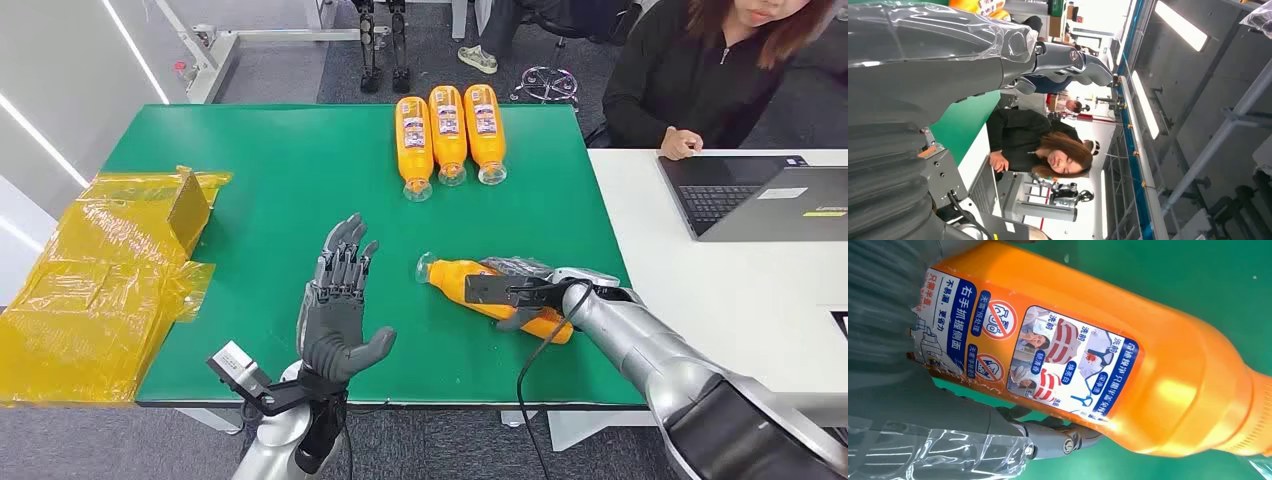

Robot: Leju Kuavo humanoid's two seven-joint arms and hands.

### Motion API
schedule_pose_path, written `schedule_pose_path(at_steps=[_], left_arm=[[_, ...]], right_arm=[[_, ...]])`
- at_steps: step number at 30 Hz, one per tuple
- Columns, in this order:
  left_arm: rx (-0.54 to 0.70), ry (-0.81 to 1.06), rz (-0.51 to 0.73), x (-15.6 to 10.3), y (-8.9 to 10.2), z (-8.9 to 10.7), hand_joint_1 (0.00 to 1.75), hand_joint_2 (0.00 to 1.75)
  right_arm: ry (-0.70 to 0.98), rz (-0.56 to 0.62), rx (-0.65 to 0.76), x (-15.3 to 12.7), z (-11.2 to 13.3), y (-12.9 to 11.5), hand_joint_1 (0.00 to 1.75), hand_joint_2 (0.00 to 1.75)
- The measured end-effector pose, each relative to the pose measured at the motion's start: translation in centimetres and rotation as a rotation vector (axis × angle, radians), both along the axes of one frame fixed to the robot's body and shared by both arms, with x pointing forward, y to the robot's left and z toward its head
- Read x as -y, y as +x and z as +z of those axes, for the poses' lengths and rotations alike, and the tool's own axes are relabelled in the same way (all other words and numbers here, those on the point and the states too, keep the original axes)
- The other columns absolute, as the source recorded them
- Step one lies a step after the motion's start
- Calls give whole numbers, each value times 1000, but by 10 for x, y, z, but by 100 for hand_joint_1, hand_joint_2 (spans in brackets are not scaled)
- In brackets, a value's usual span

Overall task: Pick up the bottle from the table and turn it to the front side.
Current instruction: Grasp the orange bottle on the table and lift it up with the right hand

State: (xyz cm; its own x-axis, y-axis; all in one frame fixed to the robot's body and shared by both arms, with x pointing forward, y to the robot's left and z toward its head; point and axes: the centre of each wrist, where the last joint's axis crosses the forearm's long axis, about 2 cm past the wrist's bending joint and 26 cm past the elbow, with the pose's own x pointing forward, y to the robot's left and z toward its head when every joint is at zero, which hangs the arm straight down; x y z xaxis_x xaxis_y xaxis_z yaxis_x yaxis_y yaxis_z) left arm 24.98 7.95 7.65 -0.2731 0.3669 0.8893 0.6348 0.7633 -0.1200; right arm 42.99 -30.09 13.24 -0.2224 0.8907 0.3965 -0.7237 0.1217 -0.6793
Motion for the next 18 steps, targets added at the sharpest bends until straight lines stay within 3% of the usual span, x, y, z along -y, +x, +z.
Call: schedule_pose_path(at_steps=[7, 18], left_arm=[[-6, 5, 7, 0, 0, -2, 0, 175], [-10, 11, 11, 0, -1, -3, 0, 175]], right_arm=[[11, -23, 73, -8, -16, -9, 175, 175], [19, -28, 158, -17, -17, -9, 175, 175]])
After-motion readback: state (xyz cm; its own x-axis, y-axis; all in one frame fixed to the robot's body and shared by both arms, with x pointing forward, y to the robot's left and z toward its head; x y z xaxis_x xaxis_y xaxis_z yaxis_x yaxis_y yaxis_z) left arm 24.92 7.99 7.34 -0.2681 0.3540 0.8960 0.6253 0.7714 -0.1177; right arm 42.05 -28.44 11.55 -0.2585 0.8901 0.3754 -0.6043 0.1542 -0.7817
